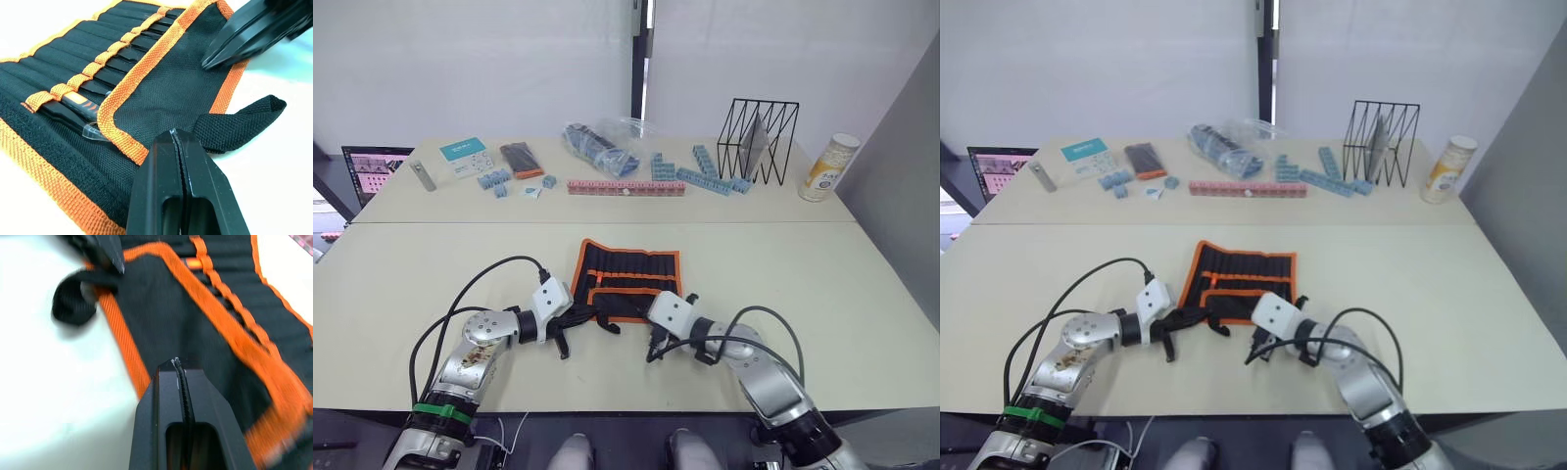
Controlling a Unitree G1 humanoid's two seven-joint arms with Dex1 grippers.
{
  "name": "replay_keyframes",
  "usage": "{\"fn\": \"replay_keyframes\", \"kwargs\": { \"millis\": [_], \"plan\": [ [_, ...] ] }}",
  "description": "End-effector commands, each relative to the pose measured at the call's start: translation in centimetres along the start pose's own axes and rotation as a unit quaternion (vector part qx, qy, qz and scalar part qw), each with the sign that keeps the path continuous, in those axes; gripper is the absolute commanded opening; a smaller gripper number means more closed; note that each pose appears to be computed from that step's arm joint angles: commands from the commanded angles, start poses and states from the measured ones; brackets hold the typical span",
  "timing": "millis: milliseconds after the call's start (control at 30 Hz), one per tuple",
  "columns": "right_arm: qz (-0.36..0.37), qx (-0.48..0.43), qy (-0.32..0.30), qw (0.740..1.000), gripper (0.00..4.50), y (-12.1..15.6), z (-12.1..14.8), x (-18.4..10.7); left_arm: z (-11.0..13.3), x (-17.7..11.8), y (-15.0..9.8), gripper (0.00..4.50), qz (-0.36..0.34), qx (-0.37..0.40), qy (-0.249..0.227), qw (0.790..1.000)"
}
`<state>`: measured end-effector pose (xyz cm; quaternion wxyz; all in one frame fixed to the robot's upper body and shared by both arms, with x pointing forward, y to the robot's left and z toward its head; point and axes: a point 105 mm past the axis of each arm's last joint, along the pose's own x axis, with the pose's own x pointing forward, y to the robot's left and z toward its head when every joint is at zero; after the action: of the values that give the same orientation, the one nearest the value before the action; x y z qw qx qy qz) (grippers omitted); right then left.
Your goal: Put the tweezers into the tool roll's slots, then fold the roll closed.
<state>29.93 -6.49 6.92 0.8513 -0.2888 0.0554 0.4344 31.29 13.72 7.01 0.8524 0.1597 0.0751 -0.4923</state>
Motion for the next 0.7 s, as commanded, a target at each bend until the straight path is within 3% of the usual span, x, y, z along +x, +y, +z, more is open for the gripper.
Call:
{"fn": "replay_keyframes", "kwargs": {
  "millis": [33,500,700],
  "plan": [
    [0.012,0.031,0.061,0.998,0.0,0.9,-3.1,-0.9,-0.4,-0.1,0.1,0.02,0.004,0.004,0.015,1.0],
    [-0.009,0.052,0.084,0.995,0.0,1.5,-3.8,-2.0,-0.2,0.1,-0.3,0.02,-0.004,0.014,0.016,1.0],
    [-0.05,0.12,-0.052,0.99,0.0,0.6,1.5,-2.6,0.0,0.5,-0.5,0.02,-0.006,0.013,0.01,1.0]
  ]
}}
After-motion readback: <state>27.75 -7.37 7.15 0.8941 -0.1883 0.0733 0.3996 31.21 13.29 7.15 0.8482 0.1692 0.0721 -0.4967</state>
